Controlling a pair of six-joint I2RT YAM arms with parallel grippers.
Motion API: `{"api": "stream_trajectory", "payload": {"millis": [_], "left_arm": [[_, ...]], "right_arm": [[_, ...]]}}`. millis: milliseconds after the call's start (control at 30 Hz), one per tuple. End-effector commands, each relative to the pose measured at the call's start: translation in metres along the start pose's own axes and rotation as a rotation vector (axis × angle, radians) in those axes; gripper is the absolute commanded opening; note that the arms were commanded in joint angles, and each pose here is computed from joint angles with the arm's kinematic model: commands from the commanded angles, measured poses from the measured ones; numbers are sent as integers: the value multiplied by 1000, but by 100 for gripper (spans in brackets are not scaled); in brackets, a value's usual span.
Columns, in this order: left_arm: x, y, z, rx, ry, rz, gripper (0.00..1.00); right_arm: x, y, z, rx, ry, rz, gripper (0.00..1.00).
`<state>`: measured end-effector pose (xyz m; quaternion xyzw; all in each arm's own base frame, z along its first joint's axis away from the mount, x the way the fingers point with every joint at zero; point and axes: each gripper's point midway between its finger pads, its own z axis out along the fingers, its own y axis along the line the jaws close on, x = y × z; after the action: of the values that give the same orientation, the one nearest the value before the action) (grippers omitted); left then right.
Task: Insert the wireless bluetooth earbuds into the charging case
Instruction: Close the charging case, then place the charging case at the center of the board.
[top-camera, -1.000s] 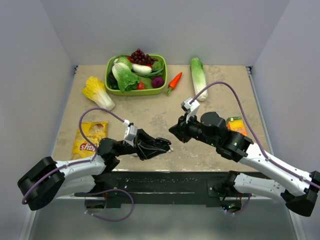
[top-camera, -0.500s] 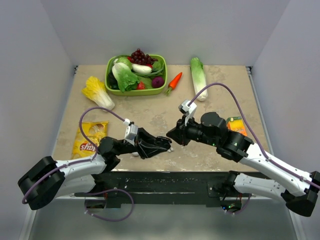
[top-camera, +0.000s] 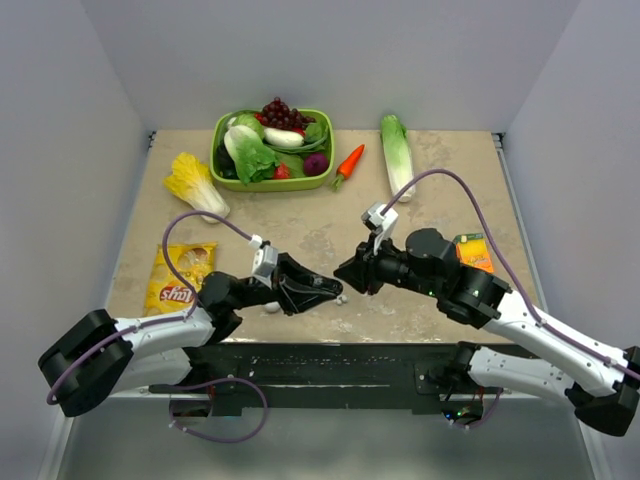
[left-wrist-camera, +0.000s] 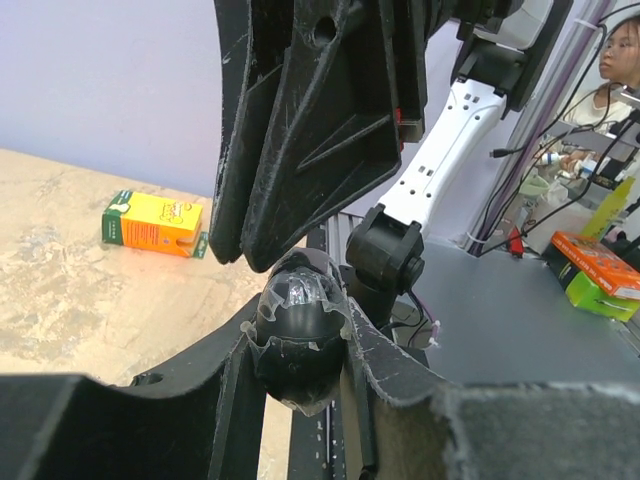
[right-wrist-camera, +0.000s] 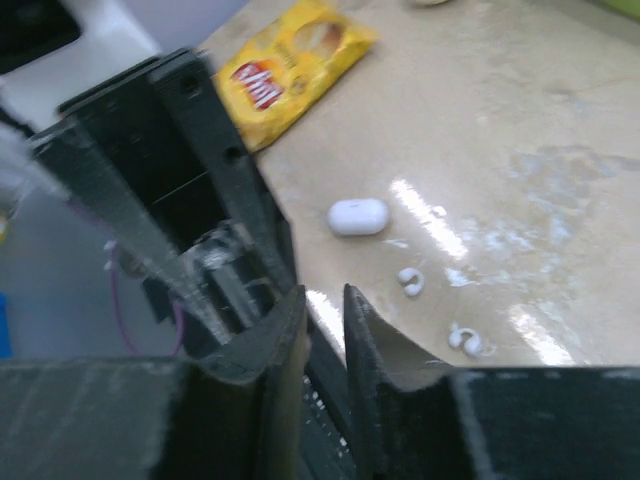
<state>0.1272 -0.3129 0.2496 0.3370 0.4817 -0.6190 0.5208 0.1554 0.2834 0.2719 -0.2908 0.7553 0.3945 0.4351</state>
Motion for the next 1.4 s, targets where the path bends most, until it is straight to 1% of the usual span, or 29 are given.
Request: {"api": "stream_trajectory", "payload": {"millis": [0,33,67,100,133,167,200,233,267,300,333,367,400,433,467,500,533,600,700,833,900,933,1000,1033,1200,1267,1300,1333,1367], "left_arm": [[-24,12,9,-57,-70,58,0],[-22,20,9,-98,-60,47,0],[-16,41,9,-206,-40,11,0],[-14,54,9,-271,-30,-9,0],[7,75,3,-380,35,-75,0],[0,97,2,-488,13,-87,0],[5,111,0,-551,28,-112,0],[29,137,-13,-667,94,-198,0],[22,155,-12,-737,75,-218,0],[28,167,-15,-784,85,-264,0],[53,186,-26,-857,153,-310,0],[47,198,-18,-862,153,-307,0],[52,207,-18,-874,182,-291,0],[75,221,-28,-928,250,-314,0],[70,232,-20,-929,250,-306,0],[86,245,-28,-955,294,-318,0],[86,253,-24,-954,300,-322,0],[102,267,-33,-970,341,-348,0],[114,283,-45,-1010,378,-374,0],[124,297,-54,-1033,402,-416,0],[129,302,-60,-1052,413,-431,6],[131,302,-62,-1055,421,-436,13],[135,304,-68,-1069,435,-444,21],[136,305,-70,-1074,439,-449,27],[134,307,-85,-1117,453,-463,39],[129,307,-90,-1140,451,-456,49],[123,307,-95,-1152,447,-450,88],[120,307,-97,-1157,447,-449,89],[117,307,-100,-1161,445,-450,99]], "right_arm": [[-30,-47,-27,293,-208,102,30],[-26,-62,-33,369,-241,119,37],[-27,-75,-41,439,-286,134,39],[-33,-84,-57,494,-354,146,40],[-25,-91,-55,517,-360,147,43],[-23,-94,-55,526,-366,148,43],[-16,-98,-51,540,-347,136,44],[-11,-100,-45,549,-321,128,45],[-4,-104,-41,563,-295,118,45],[8,-113,-31,595,-254,99,45],[14,-116,-27,608,-235,93,45],[19,-119,-23,613,-221,92,45],[25,-120,-18,609,-214,99,45],[28,-117,-13,584,-206,104,45],[29,-115,-10,567,-205,108,45],[30,-113,-7,550,-216,118,45],[31,-110,-4,525,-215,123,45],[31,-106,-1,501,-219,125,45],[35,-107,2,498,-208,123,45],[42,-109,5,498,-193,120,45],[44,-110,6,501,-188,119,45],[45,-110,7,502,-185,118,45],[46,-111,8,503,-179,111,45],[46,-111,8,505,-178,111,45],[50,-116,7,532,-160,107,46],[52,-117,8,538,-154,105,46],[51,-117,7,537,-156,106,46],[51,-116,7,537,-157,106,46],[51,-116,8,536,-155,105,46]]}}
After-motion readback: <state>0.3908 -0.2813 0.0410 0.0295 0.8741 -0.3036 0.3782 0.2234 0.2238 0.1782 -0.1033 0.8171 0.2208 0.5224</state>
